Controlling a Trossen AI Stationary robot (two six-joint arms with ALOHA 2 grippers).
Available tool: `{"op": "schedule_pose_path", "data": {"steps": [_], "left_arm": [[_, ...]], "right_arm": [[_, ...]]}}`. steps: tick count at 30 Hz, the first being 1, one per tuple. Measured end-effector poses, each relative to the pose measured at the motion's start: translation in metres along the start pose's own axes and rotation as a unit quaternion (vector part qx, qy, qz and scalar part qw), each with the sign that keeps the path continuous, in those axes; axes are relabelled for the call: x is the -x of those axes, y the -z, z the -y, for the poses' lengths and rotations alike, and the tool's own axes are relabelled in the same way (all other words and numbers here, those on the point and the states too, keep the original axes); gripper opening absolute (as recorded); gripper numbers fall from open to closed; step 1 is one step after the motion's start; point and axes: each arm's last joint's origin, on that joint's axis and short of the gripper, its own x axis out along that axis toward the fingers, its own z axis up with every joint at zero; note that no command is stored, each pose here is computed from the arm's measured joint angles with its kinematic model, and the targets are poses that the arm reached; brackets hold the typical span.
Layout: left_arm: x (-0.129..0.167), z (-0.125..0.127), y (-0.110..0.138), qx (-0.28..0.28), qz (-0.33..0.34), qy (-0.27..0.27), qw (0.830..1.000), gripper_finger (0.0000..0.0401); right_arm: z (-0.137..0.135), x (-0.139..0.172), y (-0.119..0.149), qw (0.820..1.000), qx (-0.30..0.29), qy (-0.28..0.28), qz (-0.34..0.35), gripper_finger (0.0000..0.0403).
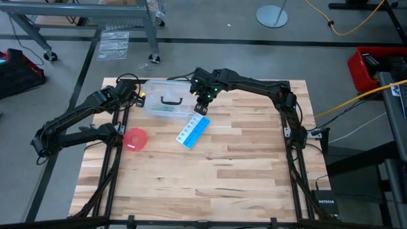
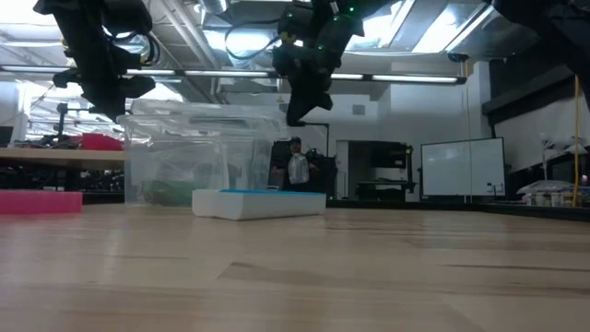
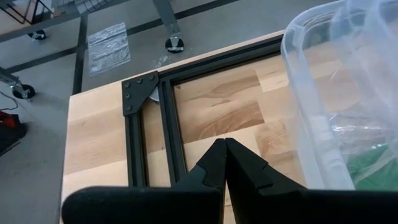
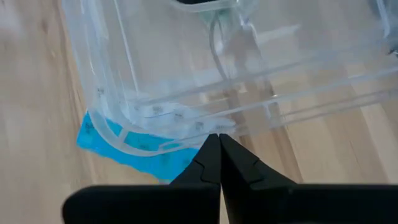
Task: Roll bandage
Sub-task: Close the transparent container
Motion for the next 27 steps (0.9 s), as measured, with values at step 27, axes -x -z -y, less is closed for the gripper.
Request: {"op": "schedule_pose_path", "data": {"steps": [27], "left_arm": [[0.0, 0.0, 0.0, 0.0, 0.0, 0.002, 1.0, 0.0]], "right_arm": [[-0.002, -0.009, -0.02, 0.995, 0.017, -0.019, 0.093, 0.0001]]}}
